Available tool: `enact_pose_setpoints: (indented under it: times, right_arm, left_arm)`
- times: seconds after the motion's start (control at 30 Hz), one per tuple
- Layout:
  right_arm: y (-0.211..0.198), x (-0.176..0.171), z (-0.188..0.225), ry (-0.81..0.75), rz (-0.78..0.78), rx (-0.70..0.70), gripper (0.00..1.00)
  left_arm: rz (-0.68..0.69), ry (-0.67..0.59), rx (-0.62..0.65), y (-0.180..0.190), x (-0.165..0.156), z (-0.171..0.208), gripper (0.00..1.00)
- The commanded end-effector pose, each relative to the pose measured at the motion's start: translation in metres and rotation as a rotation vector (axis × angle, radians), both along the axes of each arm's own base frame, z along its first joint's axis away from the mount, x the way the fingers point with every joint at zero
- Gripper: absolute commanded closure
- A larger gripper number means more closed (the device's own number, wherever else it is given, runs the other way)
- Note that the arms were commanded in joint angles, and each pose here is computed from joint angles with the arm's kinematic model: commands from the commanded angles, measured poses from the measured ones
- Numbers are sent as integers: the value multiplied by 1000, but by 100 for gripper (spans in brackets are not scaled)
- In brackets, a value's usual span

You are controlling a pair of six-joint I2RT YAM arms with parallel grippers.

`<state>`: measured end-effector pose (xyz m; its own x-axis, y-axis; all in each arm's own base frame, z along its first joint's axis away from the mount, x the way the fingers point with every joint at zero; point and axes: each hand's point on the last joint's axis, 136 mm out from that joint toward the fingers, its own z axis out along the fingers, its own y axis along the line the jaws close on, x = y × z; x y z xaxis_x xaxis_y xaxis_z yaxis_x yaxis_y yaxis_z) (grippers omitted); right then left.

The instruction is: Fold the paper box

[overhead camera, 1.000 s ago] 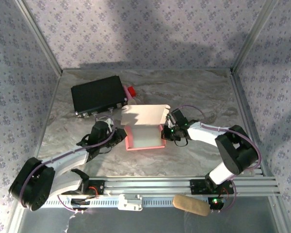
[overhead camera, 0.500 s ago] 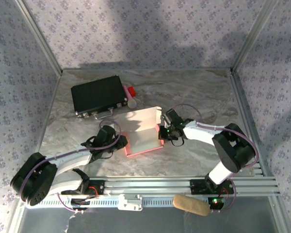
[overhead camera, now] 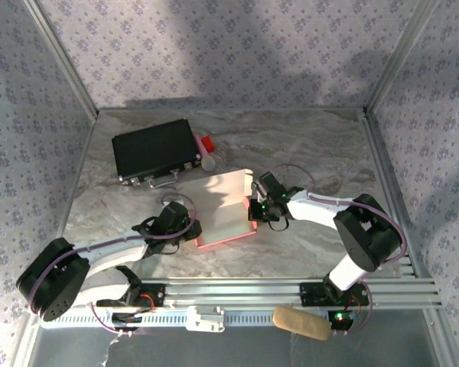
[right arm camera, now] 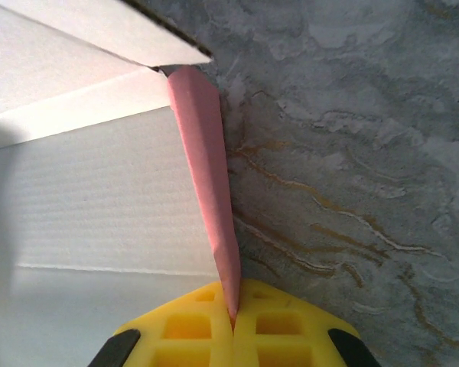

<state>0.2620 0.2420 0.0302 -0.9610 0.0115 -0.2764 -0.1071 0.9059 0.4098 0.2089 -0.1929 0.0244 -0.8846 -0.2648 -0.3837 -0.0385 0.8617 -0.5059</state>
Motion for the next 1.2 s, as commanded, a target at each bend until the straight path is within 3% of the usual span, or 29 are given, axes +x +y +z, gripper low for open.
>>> enact_pose_setpoints:
  times: [0.0,0.23,0.43,0.8,0.97,1.17]
  right_arm:
    - [5,1,2,7,1,12,100]
    - [6,2,5,3,-3,17,100]
    - [6,0,2,9,-2,17,100]
    - [7,0,1,16,-4,39,100]
    - [7,0,2,14,-5,38,100]
    - [11,-3,3,-4,13,0,100]
  left_arm:
    - [-18,19,55,3,-6,-7,72]
    - [-16,21,81,4,-9,-11,74]
    - [4,-76,4,-1,1,20,67]
    - [33,-83,-103,-4,11,28,72]
    - [9,-30,-64,-6,10,16,81]
    - [-10,38,84,-4,2,-10,93]
